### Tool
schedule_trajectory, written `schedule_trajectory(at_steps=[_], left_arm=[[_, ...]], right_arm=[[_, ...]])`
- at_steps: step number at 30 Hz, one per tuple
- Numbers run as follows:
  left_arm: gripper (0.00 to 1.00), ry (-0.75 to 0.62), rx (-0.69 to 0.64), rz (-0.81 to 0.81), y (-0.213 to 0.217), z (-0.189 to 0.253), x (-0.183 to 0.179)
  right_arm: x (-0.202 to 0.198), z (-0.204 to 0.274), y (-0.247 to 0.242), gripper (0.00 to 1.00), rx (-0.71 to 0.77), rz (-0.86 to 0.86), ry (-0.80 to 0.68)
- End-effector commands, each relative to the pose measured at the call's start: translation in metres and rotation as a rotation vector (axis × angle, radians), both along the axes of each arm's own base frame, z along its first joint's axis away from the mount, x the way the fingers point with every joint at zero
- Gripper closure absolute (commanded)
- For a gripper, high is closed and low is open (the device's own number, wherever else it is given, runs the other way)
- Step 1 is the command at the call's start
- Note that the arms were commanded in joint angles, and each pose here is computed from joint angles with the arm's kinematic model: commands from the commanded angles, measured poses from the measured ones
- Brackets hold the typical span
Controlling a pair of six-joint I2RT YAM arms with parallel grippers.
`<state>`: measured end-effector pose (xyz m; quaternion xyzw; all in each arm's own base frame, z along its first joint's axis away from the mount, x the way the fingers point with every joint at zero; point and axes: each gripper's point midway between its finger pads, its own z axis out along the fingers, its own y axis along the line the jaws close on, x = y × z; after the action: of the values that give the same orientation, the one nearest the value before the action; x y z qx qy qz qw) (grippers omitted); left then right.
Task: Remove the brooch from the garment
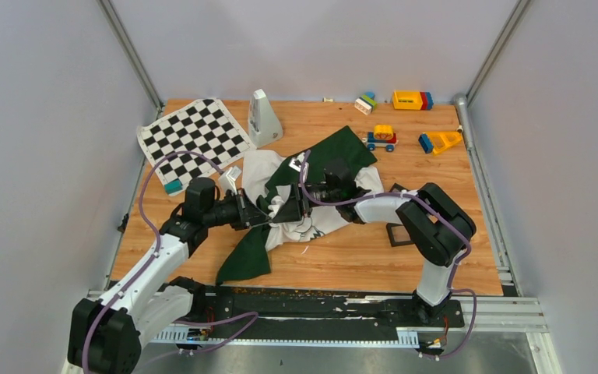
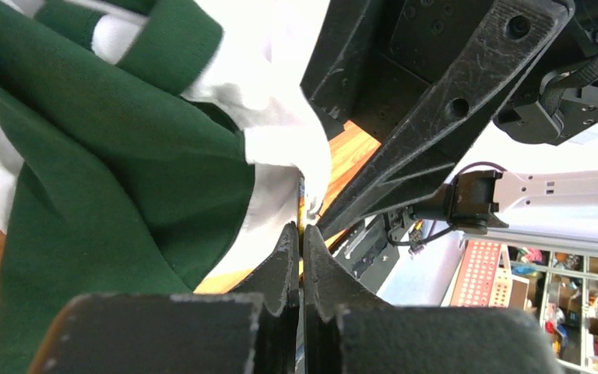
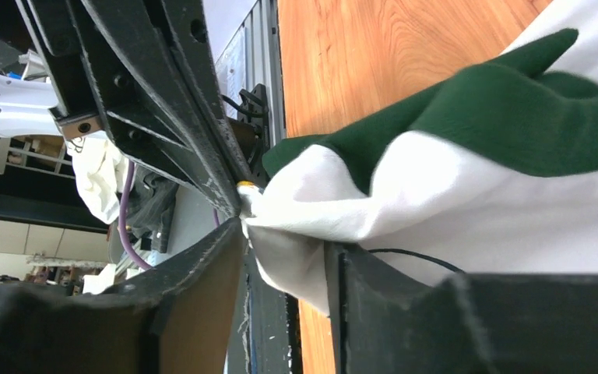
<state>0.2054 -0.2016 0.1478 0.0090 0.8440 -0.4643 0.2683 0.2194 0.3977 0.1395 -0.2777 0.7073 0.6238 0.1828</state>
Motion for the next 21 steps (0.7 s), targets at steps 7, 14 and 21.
schedule_trajectory(at_steps=[7,14,21], left_arm=[[1.0,-0.105,0.034,-0.004,0.006,0.018,0.003],[1.0,-0.119,0.125,0.085,0.022,0.015,0.011],[1.0,-0.168,0.225,0.344,0.058,0.022,0.036]], right_arm=[[0.006,0.014,-0.007,0.39,0.052,-0.041,-0.034],[0.005,0.016,-0.009,0.32,0.066,-0.036,-0.043],[0.008,0.016,-0.01,0.28,0.055,-0.068,-0.059]])
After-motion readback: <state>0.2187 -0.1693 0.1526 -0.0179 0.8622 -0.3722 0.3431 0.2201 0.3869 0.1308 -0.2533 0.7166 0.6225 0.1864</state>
